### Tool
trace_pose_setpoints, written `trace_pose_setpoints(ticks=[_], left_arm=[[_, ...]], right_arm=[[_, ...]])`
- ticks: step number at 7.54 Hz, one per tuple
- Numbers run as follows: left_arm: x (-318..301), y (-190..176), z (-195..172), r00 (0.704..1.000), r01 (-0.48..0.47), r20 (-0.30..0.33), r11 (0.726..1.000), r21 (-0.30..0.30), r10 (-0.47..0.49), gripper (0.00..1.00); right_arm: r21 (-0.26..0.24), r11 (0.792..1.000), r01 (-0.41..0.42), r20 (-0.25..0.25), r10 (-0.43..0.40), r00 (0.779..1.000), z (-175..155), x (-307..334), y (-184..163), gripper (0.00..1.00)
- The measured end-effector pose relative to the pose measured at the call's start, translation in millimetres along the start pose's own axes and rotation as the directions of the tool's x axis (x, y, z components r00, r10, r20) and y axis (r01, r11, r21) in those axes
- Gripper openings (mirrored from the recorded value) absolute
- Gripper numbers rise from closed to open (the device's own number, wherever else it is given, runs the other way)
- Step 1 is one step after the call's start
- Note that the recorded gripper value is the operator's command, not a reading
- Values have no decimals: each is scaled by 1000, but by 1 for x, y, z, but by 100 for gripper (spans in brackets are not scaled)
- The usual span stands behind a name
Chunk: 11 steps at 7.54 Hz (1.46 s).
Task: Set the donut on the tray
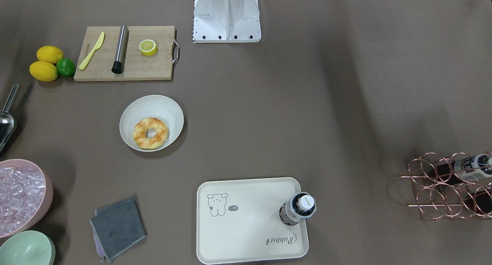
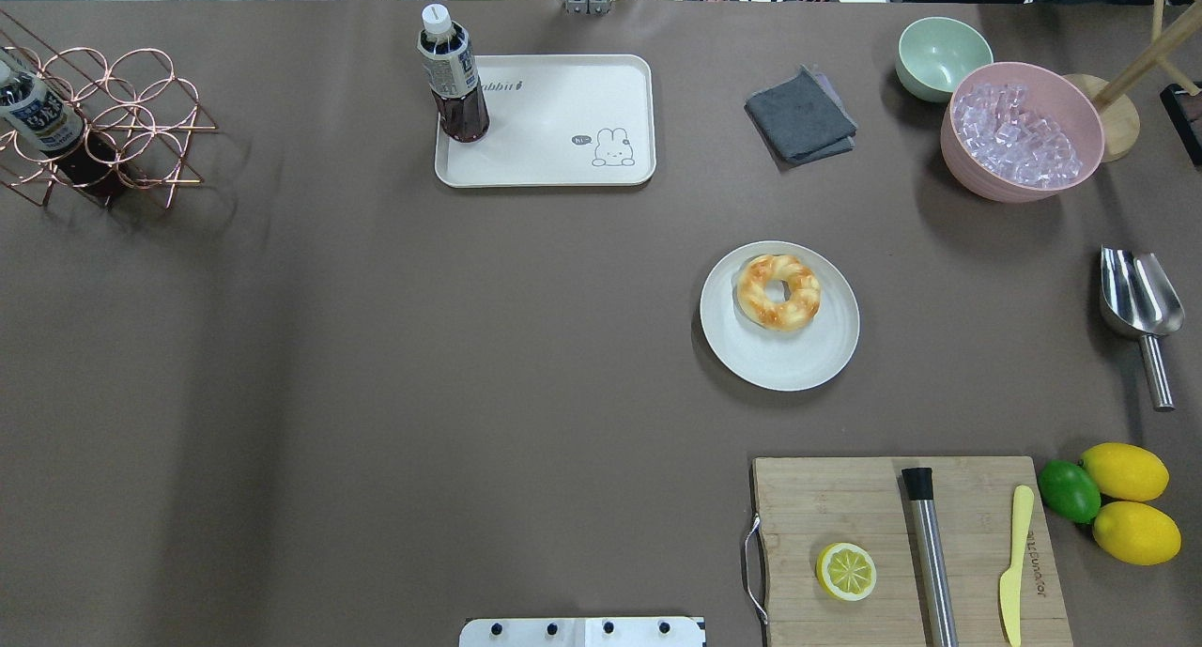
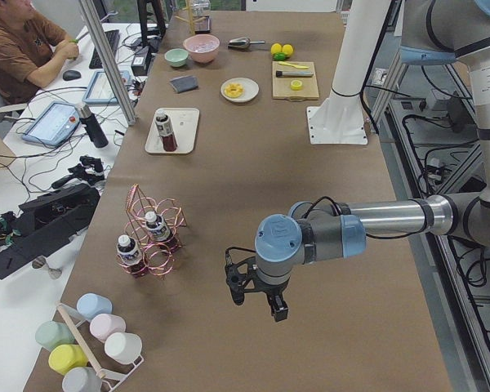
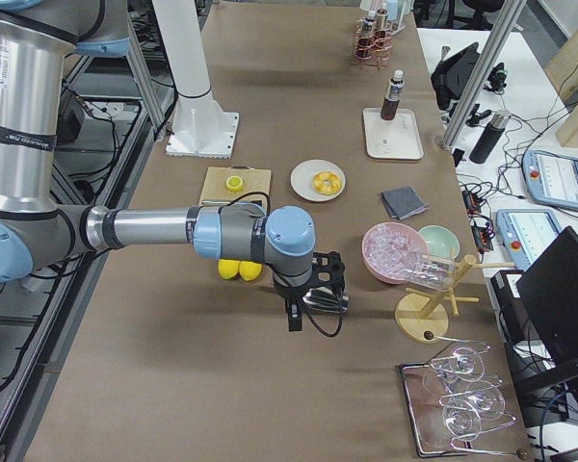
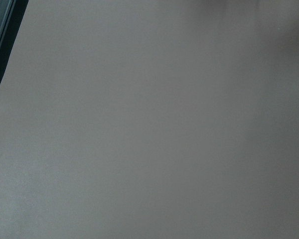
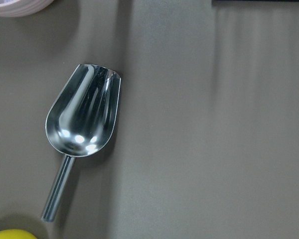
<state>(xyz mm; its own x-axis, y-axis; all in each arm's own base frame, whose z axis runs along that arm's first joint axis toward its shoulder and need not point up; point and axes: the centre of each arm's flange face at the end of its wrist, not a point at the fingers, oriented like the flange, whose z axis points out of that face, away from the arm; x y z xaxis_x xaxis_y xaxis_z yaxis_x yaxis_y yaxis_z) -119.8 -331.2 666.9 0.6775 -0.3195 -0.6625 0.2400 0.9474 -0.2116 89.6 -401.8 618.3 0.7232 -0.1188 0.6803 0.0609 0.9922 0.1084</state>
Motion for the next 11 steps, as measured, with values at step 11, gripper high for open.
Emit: trace_pose_setpoints(ticks=[11], left_arm=[[-8,9,7,1000,14,2,1000,-15,-14,98]], right_arm=[[-7,990,-143,64,143,988,-2,-127,-74,100]])
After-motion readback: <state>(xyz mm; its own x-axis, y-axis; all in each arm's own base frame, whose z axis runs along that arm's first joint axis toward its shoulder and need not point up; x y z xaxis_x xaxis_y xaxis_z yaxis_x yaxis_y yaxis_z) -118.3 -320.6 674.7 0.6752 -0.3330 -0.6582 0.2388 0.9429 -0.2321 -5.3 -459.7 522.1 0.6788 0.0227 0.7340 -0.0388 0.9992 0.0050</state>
